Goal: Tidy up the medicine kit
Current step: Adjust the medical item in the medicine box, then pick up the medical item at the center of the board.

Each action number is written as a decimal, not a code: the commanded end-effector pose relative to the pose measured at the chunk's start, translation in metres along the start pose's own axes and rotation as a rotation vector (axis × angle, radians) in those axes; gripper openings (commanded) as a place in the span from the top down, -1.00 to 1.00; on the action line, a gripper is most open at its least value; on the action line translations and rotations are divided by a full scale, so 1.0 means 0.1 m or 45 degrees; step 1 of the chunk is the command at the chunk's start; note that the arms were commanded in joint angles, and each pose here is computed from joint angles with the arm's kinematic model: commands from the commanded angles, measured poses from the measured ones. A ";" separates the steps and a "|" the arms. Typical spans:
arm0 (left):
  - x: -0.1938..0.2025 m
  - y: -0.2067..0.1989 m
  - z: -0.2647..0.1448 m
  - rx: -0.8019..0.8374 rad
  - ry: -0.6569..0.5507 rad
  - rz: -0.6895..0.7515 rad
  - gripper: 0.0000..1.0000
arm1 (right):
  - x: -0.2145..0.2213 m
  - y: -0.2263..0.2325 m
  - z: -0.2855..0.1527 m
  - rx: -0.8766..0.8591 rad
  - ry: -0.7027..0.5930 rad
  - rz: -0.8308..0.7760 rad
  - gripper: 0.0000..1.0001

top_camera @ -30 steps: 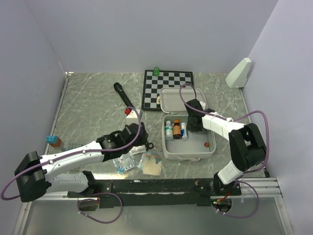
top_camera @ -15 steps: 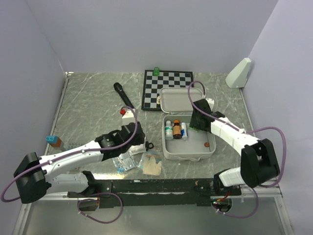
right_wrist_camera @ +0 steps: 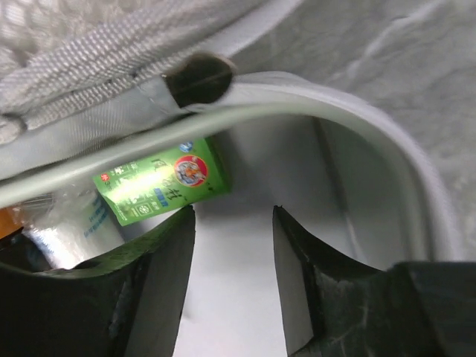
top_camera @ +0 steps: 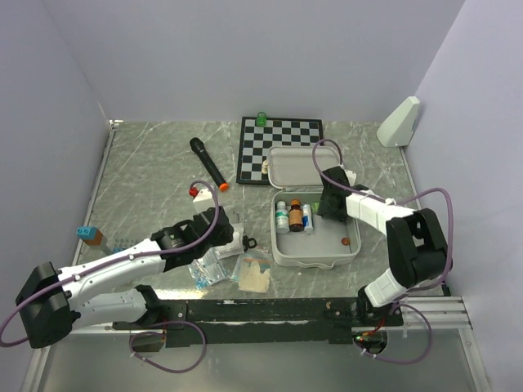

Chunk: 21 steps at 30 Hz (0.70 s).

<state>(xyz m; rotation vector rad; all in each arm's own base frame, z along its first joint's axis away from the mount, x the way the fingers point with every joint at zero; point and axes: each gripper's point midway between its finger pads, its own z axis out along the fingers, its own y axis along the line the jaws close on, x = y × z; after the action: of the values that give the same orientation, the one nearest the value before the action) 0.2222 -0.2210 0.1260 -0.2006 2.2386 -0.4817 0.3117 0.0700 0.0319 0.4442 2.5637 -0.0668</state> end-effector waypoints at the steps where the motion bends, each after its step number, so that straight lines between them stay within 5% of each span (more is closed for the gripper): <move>1: 0.02 0.02 0.01 -0.006 0.009 -0.030 0.37 | -0.15 0.19 0.04 -0.106 -0.042 -0.001 -0.04; 11: 0.00 0.12 0.03 -0.067 -0.002 -0.040 0.29 | -0.32 0.10 -0.45 -0.152 -0.176 0.074 -0.27; 15: 0.07 0.28 0.12 -0.186 0.016 -0.056 -0.61 | -0.35 0.10 -0.76 -0.188 -0.218 0.059 -0.44; 18: 0.12 0.36 0.27 -0.214 0.053 -0.070 -0.77 | -0.29 0.18 -0.97 -0.273 -0.249 0.023 -0.48; 21: 0.17 0.42 0.43 -0.237 0.113 -0.074 -0.70 | -0.20 0.27 -1.15 -0.356 -0.276 -0.012 -0.49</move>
<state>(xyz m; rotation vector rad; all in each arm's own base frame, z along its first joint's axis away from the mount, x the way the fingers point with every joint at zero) 0.2309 -0.1978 0.0812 -0.3101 2.3464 -0.3089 0.2972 0.0921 0.1269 0.3595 2.3358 0.1671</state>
